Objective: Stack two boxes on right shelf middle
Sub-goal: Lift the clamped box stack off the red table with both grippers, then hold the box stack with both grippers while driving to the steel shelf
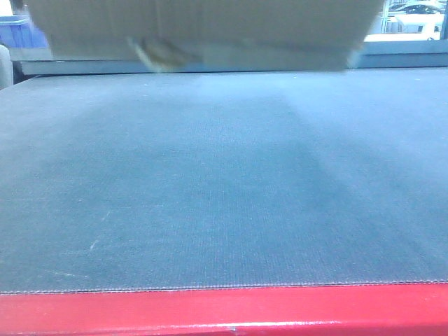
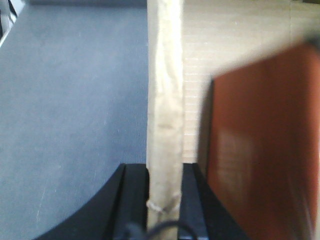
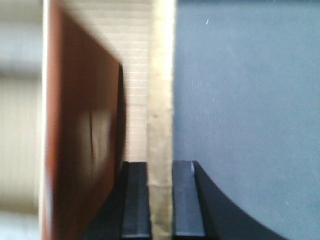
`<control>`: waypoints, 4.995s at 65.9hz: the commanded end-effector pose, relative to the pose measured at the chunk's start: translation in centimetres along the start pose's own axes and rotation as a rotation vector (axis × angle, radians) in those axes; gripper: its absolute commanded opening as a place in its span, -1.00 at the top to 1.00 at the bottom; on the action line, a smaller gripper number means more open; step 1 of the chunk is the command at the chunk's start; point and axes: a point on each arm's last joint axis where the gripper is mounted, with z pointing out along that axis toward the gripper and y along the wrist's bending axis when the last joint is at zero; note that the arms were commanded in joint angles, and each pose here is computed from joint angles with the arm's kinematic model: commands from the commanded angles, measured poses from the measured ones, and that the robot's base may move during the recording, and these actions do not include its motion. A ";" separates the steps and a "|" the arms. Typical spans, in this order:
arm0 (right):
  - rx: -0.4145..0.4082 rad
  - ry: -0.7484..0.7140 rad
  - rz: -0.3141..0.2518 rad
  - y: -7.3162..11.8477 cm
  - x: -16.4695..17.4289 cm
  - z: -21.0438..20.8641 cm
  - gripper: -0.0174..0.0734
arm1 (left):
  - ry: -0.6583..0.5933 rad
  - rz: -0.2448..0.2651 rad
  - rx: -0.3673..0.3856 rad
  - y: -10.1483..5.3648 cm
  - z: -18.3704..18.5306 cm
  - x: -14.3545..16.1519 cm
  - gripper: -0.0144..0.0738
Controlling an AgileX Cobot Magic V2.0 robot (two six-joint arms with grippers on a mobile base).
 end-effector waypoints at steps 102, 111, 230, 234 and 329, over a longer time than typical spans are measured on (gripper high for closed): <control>0.021 -0.158 -0.029 -0.4 -1.7 -1.1 0.97 | -0.015 0.000 -0.034 0.6 -0.6 -0.3 0.93; 0.021 -0.158 -0.029 -0.4 -1.7 -1.1 0.97 | -0.015 0.000 -0.034 0.6 -0.6 -0.3 0.93; 0.009 -0.178 -0.031 -0.3 -1.9 -1.0 0.97 | -0.082 0.014 0.020 -0.4 0.3 -0.8 0.93; 0.009 -0.178 -0.031 -0.3 -1.9 -1.0 0.97 | -0.082 0.014 0.020 -0.4 0.3 -0.8 0.93; 0.003 -0.188 -0.031 -0.2 -2.0 -1.0 0.97 | -0.082 0.014 0.020 -0.4 0.3 -0.8 0.93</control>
